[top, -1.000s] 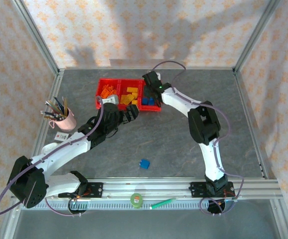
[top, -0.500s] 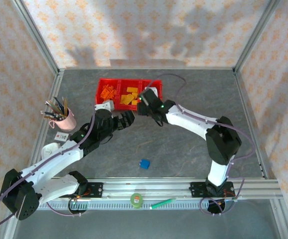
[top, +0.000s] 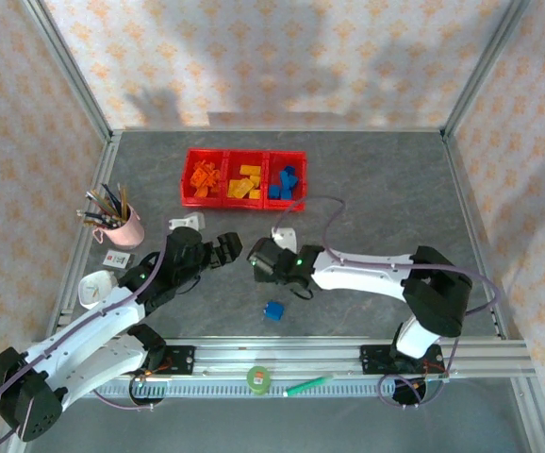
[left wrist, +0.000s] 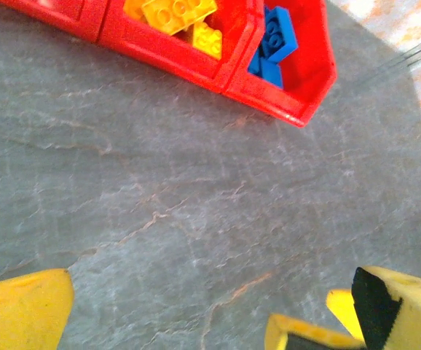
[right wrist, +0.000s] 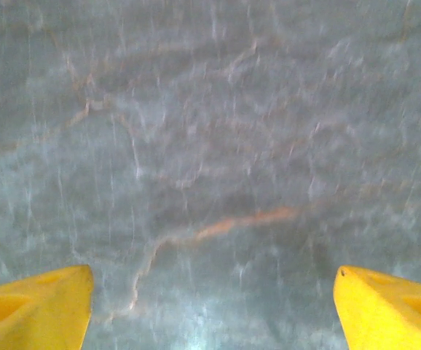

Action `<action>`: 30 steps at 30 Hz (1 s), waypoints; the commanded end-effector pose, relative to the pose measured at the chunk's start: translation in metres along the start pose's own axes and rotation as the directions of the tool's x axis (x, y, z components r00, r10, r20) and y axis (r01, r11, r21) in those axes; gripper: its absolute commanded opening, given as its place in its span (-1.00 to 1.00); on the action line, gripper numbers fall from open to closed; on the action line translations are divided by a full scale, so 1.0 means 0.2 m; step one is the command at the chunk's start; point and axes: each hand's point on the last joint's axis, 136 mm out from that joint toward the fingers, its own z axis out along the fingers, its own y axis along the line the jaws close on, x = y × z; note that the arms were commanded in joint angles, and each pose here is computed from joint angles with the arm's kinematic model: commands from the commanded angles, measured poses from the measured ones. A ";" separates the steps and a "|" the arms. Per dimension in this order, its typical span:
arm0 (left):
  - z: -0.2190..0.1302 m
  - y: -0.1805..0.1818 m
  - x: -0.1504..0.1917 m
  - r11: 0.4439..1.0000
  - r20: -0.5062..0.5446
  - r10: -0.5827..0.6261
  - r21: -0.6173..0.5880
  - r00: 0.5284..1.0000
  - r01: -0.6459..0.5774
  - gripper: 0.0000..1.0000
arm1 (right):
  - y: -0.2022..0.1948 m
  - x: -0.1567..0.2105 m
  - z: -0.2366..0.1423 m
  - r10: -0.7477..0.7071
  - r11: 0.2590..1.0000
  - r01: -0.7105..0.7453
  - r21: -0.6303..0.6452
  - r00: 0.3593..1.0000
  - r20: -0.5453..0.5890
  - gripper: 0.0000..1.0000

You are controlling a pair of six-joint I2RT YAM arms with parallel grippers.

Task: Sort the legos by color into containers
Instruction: Pick up the lego from the bottom-center of the table.

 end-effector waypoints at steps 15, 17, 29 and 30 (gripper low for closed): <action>-0.04 0.11 0.09 0.999 -0.032 -0.012 -0.048 0.999 0.010 0.98 | -0.04 0.42 -0.03 0.201 0.973 -0.193 0.125 0.978 -0.054 0.71; -0.04 0.12 0.09 0.999 -0.032 -0.014 -0.052 0.999 0.013 0.98 | -0.03 0.45 -0.02 0.201 0.974 -0.192 0.118 0.977 -0.070 0.64; -0.03 0.13 0.10 0.998 -0.031 -0.014 -0.056 0.999 0.012 0.98 | 0.02 0.53 0.05 0.175 0.981 -0.164 0.102 0.979 -0.106 0.09; -0.03 0.13 0.10 0.998 -0.031 -0.013 -0.058 0.999 0.011 0.98 | 0.02 0.53 0.05 0.171 0.981 -0.160 0.106 0.980 -0.103 0.03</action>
